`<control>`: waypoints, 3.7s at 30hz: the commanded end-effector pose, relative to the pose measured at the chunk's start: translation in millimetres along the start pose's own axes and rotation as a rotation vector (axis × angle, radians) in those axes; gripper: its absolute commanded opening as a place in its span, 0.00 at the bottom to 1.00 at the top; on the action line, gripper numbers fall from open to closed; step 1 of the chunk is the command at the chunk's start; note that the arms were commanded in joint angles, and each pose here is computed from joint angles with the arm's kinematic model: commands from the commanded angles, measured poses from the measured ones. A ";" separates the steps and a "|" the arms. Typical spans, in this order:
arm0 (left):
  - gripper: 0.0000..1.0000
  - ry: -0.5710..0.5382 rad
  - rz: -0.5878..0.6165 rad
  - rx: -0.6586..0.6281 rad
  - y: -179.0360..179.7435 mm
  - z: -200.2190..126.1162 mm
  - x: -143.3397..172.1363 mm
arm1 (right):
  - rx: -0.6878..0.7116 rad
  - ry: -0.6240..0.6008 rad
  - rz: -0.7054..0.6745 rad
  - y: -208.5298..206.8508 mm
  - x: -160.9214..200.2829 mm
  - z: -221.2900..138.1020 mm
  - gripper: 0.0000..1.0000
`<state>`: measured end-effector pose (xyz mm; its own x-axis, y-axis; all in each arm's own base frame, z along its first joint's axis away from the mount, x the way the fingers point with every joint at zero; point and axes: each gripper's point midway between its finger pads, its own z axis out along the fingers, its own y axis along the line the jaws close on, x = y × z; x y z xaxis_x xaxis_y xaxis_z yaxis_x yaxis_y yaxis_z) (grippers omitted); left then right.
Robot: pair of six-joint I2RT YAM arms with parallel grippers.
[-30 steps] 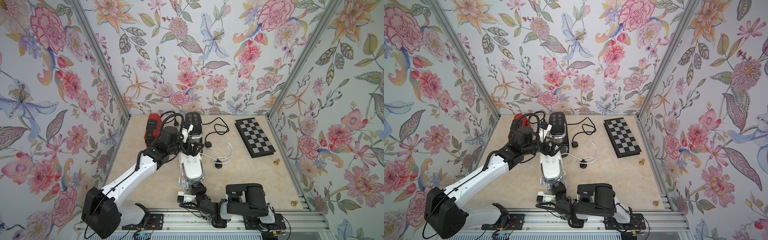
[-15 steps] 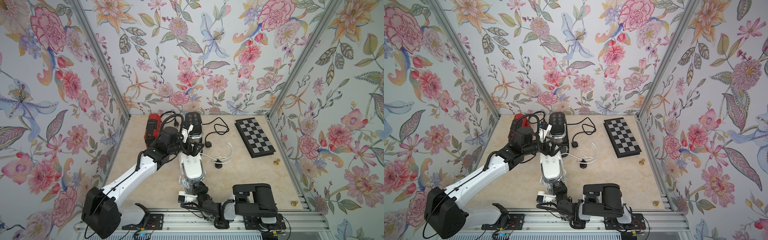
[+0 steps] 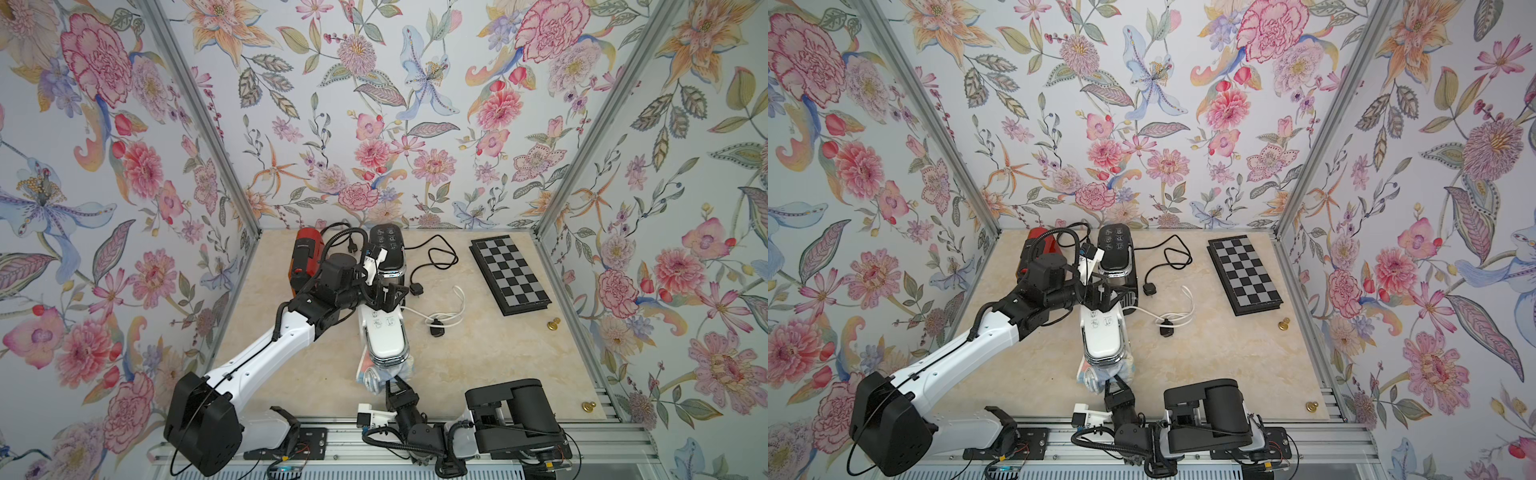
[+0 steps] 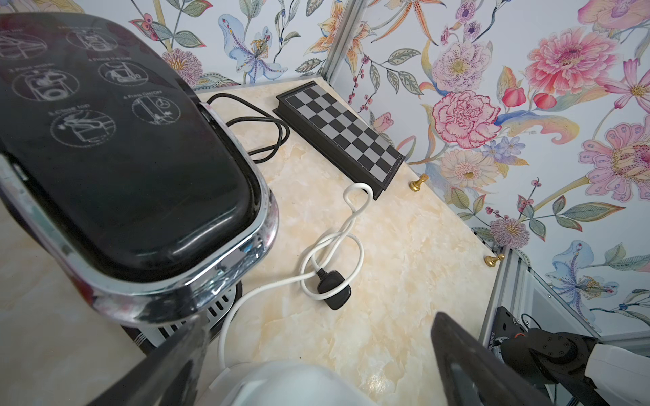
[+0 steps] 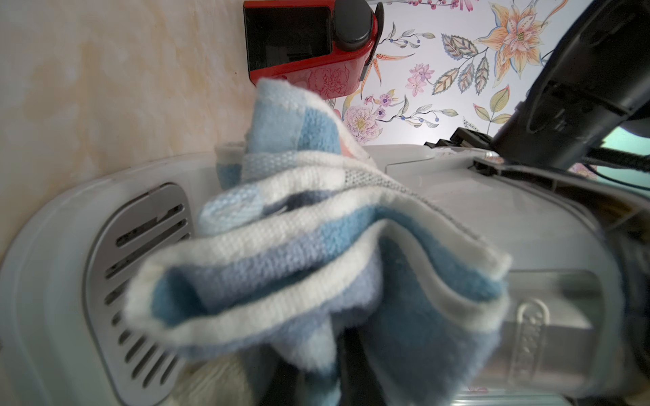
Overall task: Wipe the surface of a coffee machine
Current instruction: Wipe the dirt from the surface of the coffee machine.
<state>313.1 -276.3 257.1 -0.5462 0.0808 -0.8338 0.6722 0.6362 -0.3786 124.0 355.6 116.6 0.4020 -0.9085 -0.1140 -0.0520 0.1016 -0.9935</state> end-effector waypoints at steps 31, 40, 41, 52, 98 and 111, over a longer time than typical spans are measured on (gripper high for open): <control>0.99 0.021 -0.027 0.036 -6.7 0.3 13.6 | -0.213 -0.021 0.184 34.6 -29.8 51.1 0.00; 0.99 0.021 -0.026 0.040 -6.7 2.1 14.6 | -0.400 -0.031 0.160 44.2 -16.7 34.1 0.00; 0.99 0.021 -0.027 0.038 -6.1 2.4 15.0 | -0.402 -0.027 0.153 43.3 -13.2 32.8 0.00; 0.99 0.016 -0.029 0.043 -6.4 3.6 13.3 | -0.424 0.097 0.057 54.3 37.5 38.1 0.00; 0.99 0.027 -0.021 0.045 -6.9 7.0 8.5 | -0.157 0.215 0.172 -31.2 86.5 62.6 0.00; 0.99 0.030 -0.022 0.052 -7.4 8.6 10.6 | -0.398 0.175 0.140 20.5 71.6 18.5 0.00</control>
<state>318.4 -279.1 258.2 -0.5264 0.0600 -0.8481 0.6797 0.6289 -0.3774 180.9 302.0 87.9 0.2307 -0.9591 -0.1641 -0.3972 0.0612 -0.9157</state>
